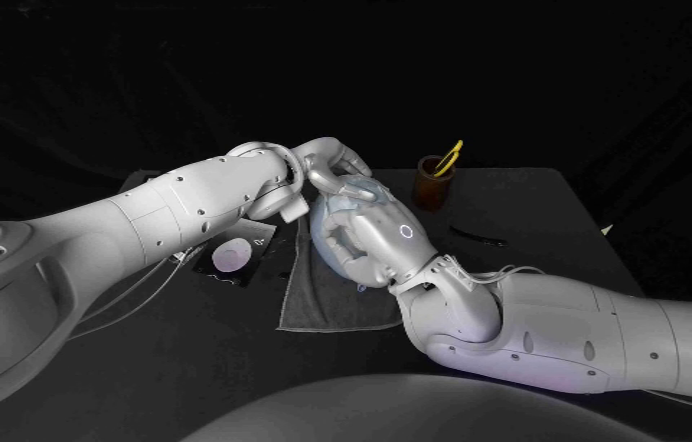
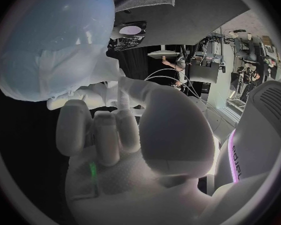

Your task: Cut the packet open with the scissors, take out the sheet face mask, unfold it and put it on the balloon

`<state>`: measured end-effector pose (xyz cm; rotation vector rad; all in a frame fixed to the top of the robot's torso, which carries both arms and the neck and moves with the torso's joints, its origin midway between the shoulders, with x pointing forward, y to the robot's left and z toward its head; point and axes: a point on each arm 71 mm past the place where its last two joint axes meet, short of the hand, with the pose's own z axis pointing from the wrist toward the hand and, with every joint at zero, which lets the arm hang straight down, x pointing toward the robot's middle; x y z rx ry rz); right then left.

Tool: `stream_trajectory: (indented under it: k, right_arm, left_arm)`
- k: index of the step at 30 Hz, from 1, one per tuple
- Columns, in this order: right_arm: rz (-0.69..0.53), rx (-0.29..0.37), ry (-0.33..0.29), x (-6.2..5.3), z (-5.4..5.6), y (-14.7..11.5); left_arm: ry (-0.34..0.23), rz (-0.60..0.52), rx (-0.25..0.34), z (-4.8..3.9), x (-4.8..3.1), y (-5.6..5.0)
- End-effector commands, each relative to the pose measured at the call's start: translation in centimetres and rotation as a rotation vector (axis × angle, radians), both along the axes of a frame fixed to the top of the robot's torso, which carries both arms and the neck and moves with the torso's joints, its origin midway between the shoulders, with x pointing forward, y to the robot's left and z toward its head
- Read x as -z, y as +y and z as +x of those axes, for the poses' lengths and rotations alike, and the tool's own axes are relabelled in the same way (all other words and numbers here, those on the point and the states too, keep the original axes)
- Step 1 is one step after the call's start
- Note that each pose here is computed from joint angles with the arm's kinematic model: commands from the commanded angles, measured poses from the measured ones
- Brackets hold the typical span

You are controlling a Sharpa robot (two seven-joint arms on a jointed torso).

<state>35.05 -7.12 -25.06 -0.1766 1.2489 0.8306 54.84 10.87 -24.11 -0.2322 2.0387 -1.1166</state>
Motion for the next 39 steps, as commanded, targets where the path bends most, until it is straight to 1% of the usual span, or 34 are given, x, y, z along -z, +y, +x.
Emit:
stream_trajectory:
  k: [1,6,16,29,39]
  right_arm:
    - [-0.034,-0.012,0.029,0.4,0.2,0.6]
    - [-0.074,-0.01,0.054,1.0,0.6,1.4]
    - [-0.12,-0.009,0.075,1.7,1.1,2.6]
    - [-0.175,-0.025,0.095,2.5,1.2,4.0]
    - [-0.192,-0.038,0.101,2.7,1.1,4.6]
  left_arm:
    - [0.014,0.002,0.013,-0.11,0.08,-0.3]
    - [0.015,0.002,0.014,-0.12,0.08,-0.4]
    - [0.017,0.002,0.013,-0.11,0.09,-0.4]
    - [0.019,0.002,0.014,-0.11,0.1,-0.5]
    - [0.02,0.003,0.014,-0.11,0.08,-0.6]
